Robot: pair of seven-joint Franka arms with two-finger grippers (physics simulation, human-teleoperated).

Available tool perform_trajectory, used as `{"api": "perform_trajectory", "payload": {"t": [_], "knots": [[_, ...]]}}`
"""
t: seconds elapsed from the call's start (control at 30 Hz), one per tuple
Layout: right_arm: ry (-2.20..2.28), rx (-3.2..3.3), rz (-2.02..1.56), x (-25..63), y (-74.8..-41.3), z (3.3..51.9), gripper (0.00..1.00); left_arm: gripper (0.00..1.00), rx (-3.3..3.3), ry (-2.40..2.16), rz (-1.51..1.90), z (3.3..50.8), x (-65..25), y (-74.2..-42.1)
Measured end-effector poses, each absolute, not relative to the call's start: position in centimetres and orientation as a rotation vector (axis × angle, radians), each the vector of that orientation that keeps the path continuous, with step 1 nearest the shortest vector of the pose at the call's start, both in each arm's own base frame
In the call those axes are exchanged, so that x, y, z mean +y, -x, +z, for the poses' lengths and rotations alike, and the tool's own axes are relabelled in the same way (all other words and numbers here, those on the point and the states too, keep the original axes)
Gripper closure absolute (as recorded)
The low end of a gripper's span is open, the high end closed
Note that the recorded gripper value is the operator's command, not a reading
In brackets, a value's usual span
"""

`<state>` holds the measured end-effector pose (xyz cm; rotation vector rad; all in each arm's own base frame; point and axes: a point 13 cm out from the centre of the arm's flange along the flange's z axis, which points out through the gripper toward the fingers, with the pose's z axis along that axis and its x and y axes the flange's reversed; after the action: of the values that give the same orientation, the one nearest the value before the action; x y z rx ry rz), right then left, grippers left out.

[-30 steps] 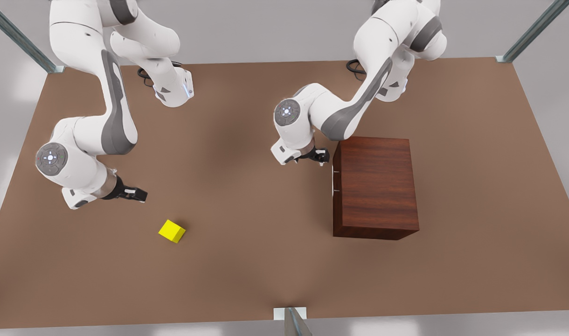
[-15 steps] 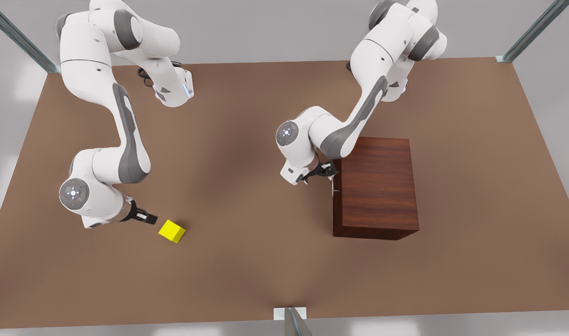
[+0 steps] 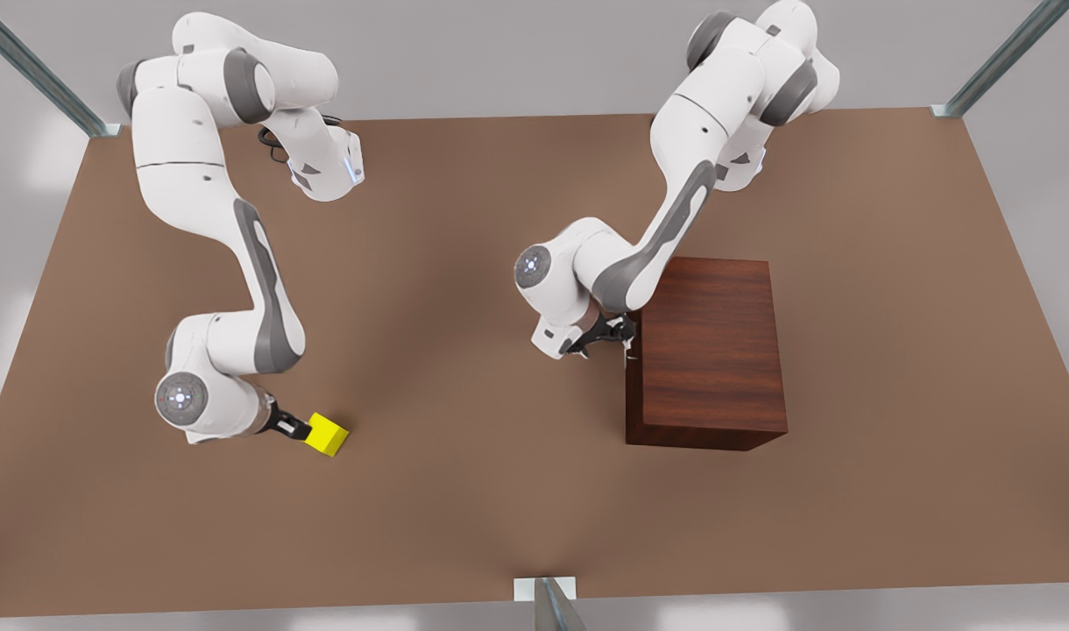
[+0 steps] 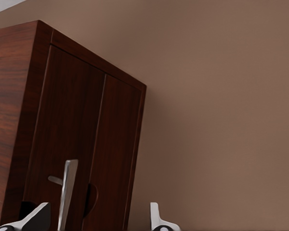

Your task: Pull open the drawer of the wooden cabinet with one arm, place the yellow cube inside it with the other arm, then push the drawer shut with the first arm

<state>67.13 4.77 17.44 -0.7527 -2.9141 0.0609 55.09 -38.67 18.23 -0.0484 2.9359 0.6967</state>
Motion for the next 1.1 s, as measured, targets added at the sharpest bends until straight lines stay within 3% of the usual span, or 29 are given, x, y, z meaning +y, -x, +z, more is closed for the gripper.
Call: {"api": "perform_trajectory", "payload": {"t": [1.1], "knots": [[0.863, -2.847, 0.013, 8.2, -66.5, 5.3, 0.00, 0.00, 2.992, 0.000, 0.504, 17.5, -44.3, -53.4]]}}
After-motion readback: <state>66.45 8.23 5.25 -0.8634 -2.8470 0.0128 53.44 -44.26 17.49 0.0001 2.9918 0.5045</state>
